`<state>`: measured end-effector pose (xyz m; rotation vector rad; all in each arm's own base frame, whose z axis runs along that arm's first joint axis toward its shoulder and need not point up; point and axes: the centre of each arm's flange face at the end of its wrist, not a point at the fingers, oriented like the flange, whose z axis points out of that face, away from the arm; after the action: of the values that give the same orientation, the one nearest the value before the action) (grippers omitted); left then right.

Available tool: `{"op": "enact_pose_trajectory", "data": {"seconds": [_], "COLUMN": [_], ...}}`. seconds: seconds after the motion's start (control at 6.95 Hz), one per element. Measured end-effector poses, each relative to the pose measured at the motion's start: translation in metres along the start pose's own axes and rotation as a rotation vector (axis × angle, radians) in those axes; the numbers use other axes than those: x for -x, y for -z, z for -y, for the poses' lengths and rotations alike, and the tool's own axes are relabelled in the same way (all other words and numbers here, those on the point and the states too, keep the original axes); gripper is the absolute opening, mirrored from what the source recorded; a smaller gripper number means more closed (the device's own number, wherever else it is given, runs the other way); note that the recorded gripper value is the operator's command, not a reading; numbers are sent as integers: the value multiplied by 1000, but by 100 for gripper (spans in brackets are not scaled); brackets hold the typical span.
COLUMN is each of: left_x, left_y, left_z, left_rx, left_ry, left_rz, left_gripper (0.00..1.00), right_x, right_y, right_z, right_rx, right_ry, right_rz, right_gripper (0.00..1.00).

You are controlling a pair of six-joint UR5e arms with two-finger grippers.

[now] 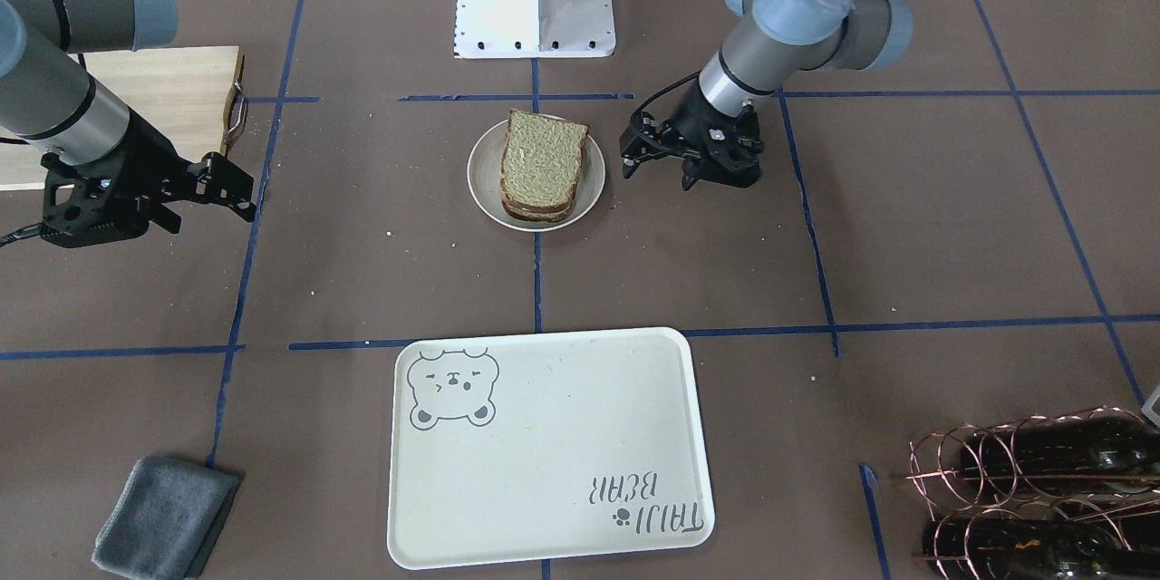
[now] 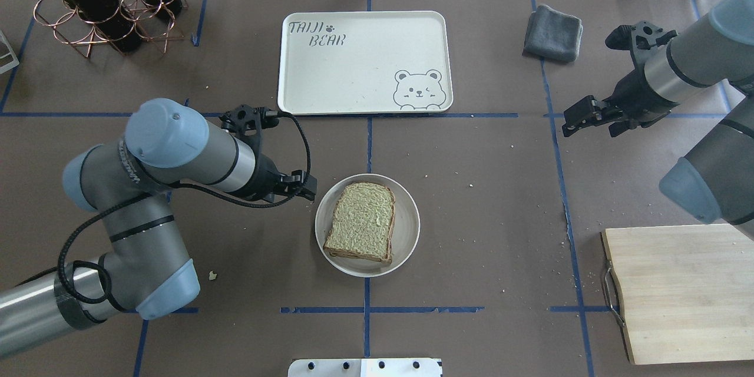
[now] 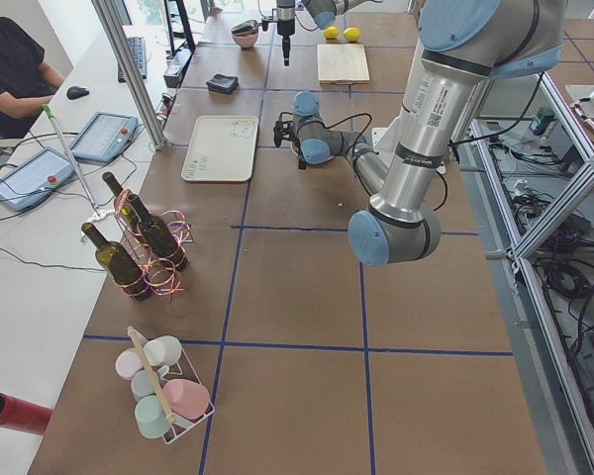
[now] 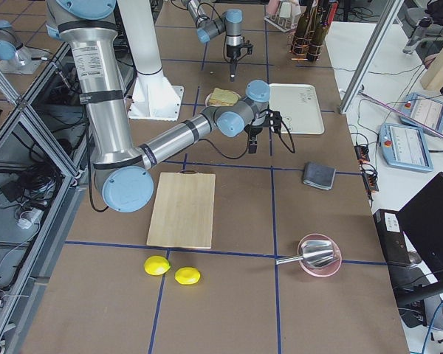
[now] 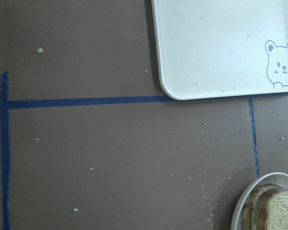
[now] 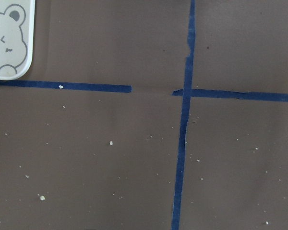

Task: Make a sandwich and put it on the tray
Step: 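Grasp the rim of the white plate with the left gripper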

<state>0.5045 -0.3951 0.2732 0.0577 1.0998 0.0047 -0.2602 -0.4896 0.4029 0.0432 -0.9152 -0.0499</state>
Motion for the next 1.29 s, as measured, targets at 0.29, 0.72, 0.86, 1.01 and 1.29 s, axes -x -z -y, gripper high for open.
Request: {"op": "enact_pose_trajectory", "data": {"seconds": [0.29, 0.72, 0.86, 1.01, 1.29], "left_x": [-13, -23, -24, -24, -27], "left_y": [-18, -36, -39, -43, -47], "left_z": [-15, -24, -25, -25, -24], "left_rx": [18, 43, 48, 50, 52], "left_ry": [12, 8, 6, 6, 5], "left_rz": [16, 24, 26, 28, 30], "left_gripper": [41, 38, 38, 37, 36], "right_x": [-11, -16, -17, -17, -17], "right_y": [-2, -4, -4, -5, -5], "right_z": [-5, -8, -9, -10, -10], "right_rx": [9, 14, 16, 17, 18], "right_ry": [3, 1, 1, 1, 2], "right_rz": [-9, -9, -9, -9, -8], "right_gripper": [100, 100, 100, 100, 100]}}
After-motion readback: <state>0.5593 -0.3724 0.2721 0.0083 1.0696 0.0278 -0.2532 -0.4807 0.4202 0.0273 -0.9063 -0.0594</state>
